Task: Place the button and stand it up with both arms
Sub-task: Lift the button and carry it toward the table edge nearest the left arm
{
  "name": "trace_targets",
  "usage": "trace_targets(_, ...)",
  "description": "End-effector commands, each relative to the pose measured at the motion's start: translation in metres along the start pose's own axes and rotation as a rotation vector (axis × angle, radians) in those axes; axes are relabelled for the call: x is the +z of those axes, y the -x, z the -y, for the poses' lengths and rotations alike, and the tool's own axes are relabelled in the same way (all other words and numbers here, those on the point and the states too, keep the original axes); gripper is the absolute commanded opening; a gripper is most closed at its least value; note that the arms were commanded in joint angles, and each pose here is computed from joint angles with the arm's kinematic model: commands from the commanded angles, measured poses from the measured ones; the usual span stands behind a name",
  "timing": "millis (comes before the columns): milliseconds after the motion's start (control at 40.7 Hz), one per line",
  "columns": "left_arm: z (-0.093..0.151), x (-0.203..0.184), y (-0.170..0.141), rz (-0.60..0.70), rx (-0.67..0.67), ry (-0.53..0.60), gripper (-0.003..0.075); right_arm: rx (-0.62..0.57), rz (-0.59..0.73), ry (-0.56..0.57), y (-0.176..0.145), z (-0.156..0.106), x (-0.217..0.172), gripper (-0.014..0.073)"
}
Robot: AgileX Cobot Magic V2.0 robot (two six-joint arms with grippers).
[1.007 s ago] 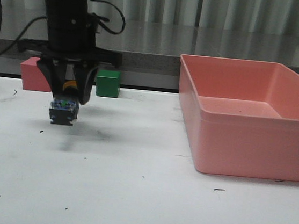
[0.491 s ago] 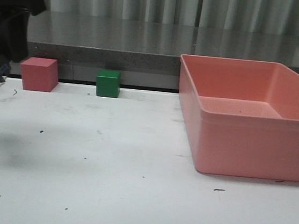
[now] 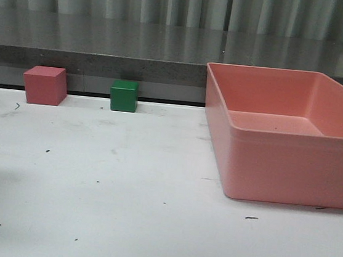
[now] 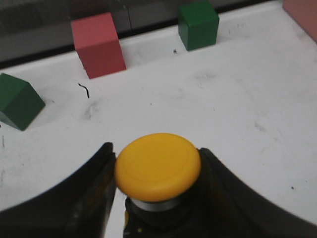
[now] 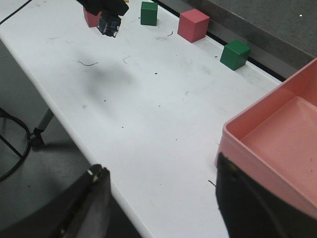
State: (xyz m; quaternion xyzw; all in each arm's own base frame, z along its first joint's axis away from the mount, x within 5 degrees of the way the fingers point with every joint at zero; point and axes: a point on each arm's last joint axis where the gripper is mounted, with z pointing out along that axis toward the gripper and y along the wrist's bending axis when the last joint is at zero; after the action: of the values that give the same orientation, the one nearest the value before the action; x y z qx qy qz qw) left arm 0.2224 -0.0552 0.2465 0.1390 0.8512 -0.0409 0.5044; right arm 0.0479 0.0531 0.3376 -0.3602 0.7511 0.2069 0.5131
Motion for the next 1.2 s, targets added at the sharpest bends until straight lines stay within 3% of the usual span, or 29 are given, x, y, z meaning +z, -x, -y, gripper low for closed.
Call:
trace_targets(0,-0.002,-0.012,0.007,0.292,-0.024,0.039,0.0188,-0.015,0.1,-0.018,0.014,0.002,-0.004,0.048)
trace_targets(123,0.005,-0.012,-0.005,0.405,-0.018,0.026,0.0188,-0.015,0.1,-0.018,0.014,0.002,-0.004,0.048)
trace_targets(393,0.015,0.014,-0.015,0.43,-0.001,0.0,0.0188,-0.015,0.1,-0.018,0.014,0.002,-0.004,0.048)
trace_targets(639,0.016,0.035,-0.02,0.543,0.003,0.021,0.0188,-0.015,0.1,-0.018,0.014,0.002,-0.004,0.048)
trace_targets(860,0.017,0.051,-0.03,0.57,-0.072,0.004,0.0188,-0.015,0.1,-0.018,0.014,0.002,-0.004,0.048)
trace_targets(1179,0.021,0.068,-0.046,0.591,-0.054,-0.014,0.0188,-0.015,0.1,-0.018,0.014,0.002,-0.004,0.048)
